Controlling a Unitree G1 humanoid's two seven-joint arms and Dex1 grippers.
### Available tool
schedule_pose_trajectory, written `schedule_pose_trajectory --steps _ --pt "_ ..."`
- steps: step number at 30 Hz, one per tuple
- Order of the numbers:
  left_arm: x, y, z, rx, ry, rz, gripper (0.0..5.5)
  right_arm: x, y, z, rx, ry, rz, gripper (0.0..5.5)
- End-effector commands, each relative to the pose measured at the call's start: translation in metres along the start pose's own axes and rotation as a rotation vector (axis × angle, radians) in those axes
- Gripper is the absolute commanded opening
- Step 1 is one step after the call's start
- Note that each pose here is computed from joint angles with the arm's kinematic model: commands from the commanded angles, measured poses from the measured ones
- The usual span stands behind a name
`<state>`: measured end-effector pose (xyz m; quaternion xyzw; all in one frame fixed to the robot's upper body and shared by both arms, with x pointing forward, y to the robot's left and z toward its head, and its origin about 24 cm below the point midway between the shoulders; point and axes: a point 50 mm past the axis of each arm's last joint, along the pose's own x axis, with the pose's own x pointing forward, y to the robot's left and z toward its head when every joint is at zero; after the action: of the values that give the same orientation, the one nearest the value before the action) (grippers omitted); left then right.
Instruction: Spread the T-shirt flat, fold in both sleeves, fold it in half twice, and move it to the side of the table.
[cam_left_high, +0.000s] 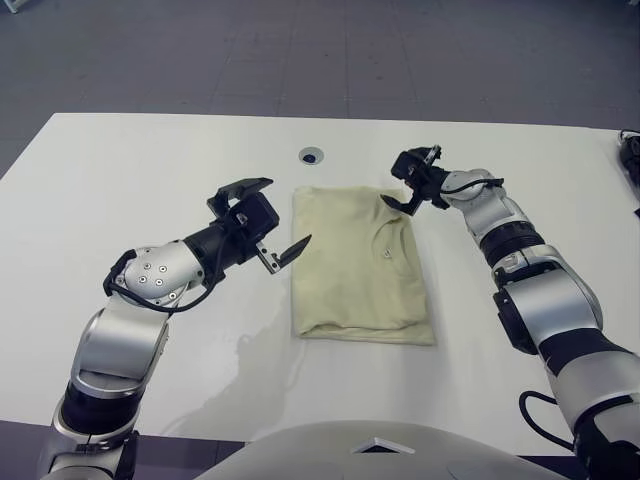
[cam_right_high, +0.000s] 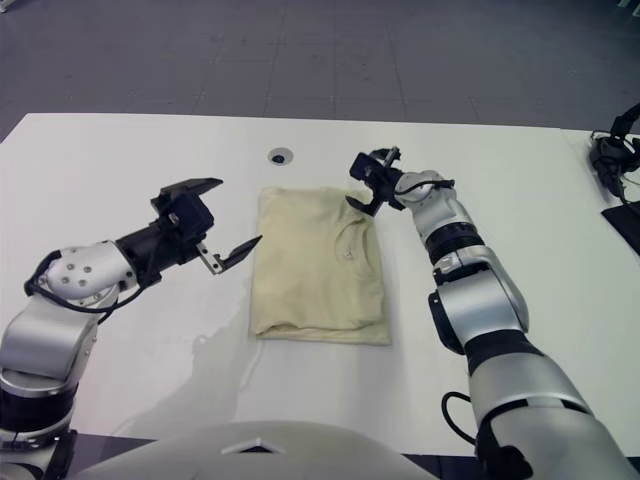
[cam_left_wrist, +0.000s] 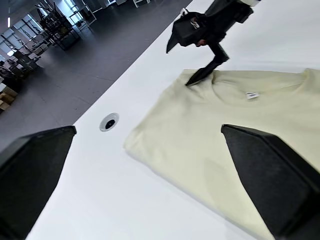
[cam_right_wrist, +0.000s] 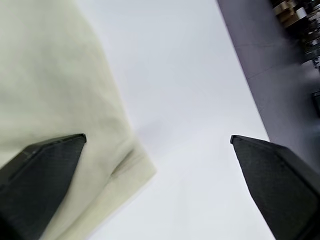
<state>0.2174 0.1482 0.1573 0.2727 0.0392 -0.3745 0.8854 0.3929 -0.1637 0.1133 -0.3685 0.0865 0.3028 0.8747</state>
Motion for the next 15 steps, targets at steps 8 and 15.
schedule_pose_trajectory --steps 8,15 --pt "-0.057 -0.064 -0.012 0.092 0.175 -0.417 5.40 -0.194 0.099 0.008 0.069 -0.165 0.661 5.39" --pt "-0.063 -0.087 -0.021 0.199 0.218 -0.523 5.40 -0.217 0.118 0.014 -0.003 -0.153 0.776 5.39"
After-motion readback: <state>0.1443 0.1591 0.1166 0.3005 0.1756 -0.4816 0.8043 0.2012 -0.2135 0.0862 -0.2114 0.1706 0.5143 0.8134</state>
